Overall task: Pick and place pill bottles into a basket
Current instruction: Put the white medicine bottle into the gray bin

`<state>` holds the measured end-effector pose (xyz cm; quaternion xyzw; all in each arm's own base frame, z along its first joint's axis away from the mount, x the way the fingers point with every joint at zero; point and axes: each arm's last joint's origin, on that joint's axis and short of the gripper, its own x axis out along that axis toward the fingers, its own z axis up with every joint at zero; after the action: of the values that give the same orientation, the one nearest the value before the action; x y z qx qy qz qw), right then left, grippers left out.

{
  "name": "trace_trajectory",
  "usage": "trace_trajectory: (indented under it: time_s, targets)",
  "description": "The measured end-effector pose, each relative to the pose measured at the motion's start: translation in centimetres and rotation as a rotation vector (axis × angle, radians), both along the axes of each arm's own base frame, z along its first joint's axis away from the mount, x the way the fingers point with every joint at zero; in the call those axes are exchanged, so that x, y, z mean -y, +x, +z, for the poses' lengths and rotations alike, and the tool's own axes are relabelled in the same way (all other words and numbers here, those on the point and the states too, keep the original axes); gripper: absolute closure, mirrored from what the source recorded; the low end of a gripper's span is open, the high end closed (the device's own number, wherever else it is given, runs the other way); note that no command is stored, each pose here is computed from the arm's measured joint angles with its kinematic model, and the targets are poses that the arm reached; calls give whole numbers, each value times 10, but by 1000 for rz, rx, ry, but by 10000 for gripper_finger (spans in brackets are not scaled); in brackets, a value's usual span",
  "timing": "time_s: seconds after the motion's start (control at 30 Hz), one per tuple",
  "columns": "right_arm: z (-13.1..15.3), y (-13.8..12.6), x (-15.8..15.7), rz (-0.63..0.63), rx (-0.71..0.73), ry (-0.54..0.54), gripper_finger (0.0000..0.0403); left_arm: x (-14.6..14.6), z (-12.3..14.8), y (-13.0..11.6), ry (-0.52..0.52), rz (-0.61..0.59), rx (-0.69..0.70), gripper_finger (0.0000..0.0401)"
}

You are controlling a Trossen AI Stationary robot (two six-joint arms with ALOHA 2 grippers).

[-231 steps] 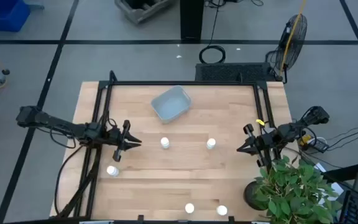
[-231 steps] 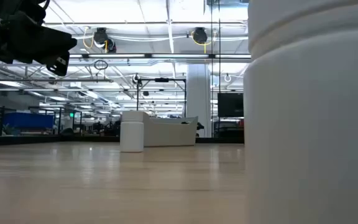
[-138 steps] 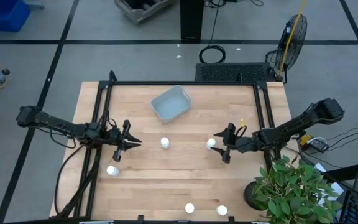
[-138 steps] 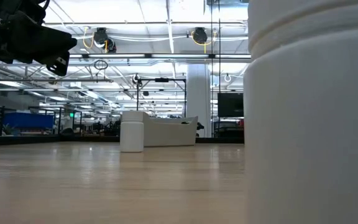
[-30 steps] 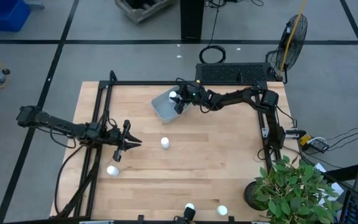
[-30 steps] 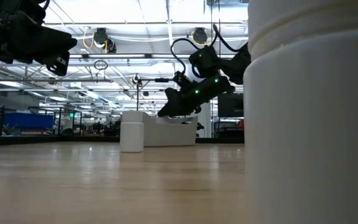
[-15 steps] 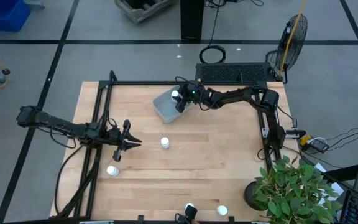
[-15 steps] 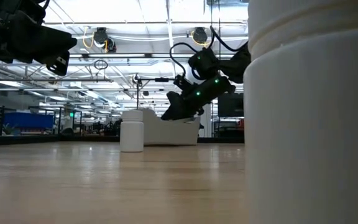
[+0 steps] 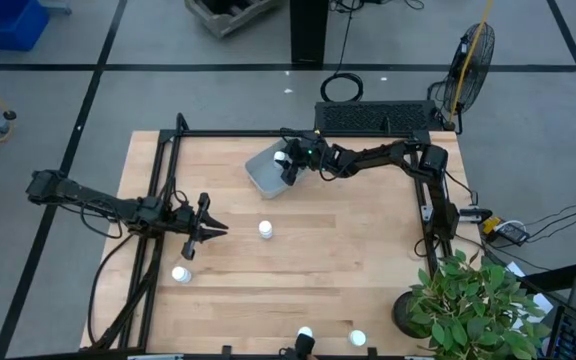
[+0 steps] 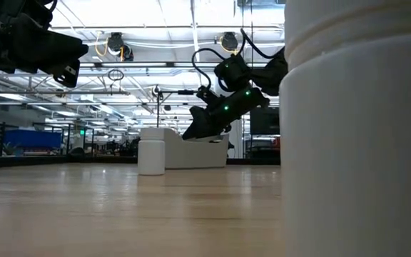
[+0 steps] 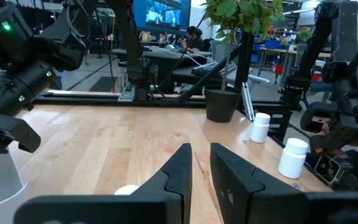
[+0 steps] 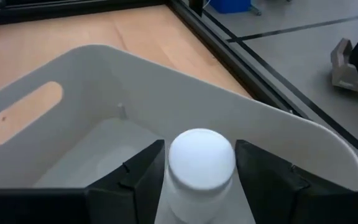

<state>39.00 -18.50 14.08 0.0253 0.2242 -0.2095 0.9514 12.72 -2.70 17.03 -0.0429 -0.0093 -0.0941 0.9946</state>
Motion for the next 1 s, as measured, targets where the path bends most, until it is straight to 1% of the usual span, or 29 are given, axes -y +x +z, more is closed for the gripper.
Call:
trace_trajectory:
  time_s: [0.27, 0.5, 0.67, 0.9, 1.0]
  targets:
    - [4, 1, -3, 11, 11, -9, 208, 0, 0, 0, 0, 1, 0, 339]
    - [23, 8, -25, 82, 38, -60, 212, 0, 0, 0, 0, 0, 0, 339]
    - [38, 13, -55, 158, 28, -54, 204, 0, 0, 0, 0, 0, 0, 339]
    - [42, 21, -106, 377, 20, 10, 181, 0, 0, 0, 0, 0, 0, 339]
    - [42, 25, -131, 446, 16, -3, 164, 0, 0, 0, 0, 0, 0, 339]
